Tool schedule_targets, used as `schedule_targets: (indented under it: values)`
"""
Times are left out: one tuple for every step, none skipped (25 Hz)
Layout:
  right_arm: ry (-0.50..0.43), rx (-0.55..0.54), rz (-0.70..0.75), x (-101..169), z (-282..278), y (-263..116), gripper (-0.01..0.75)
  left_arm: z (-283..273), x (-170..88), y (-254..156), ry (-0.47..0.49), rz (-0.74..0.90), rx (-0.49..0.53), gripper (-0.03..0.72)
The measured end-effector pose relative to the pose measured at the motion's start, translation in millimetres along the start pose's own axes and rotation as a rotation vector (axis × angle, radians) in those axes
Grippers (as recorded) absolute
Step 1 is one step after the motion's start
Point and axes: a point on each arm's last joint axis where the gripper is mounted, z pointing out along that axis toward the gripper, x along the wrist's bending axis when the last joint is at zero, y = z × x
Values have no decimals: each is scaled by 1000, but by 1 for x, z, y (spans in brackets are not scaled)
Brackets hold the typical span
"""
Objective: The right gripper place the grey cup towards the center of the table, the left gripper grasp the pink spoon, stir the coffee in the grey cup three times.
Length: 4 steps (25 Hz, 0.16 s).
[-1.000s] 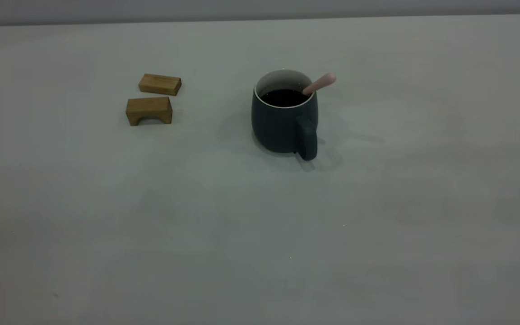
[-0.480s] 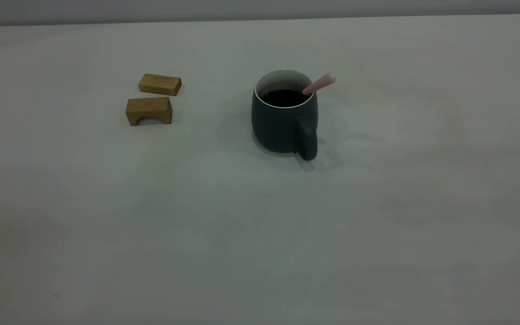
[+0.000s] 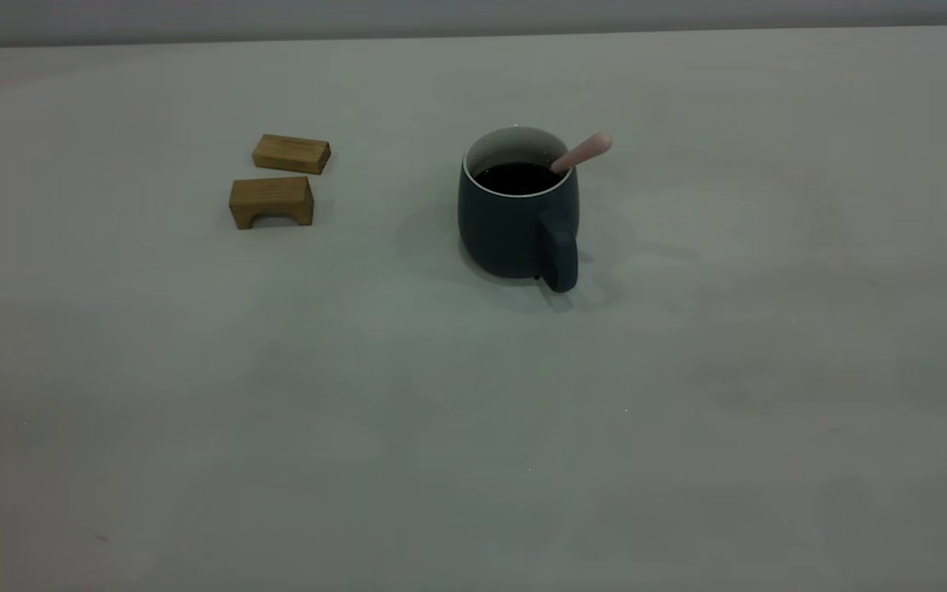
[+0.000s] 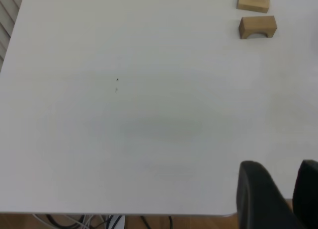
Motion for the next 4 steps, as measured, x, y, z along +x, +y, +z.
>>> schedule_targets:
  values:
    - [0, 0, 0, 0, 0, 0, 238, 0, 0, 0, 0, 0, 0, 248]
    - [0, 0, 0, 0, 0, 0, 238, 0, 0, 0, 0, 0, 0, 248]
    - [0, 0, 0, 0, 0, 0, 238, 0, 0, 0, -1, 0, 0, 248]
    - [0, 0, 0, 0, 0, 0, 238, 0, 0, 0, -1, 0, 0, 248]
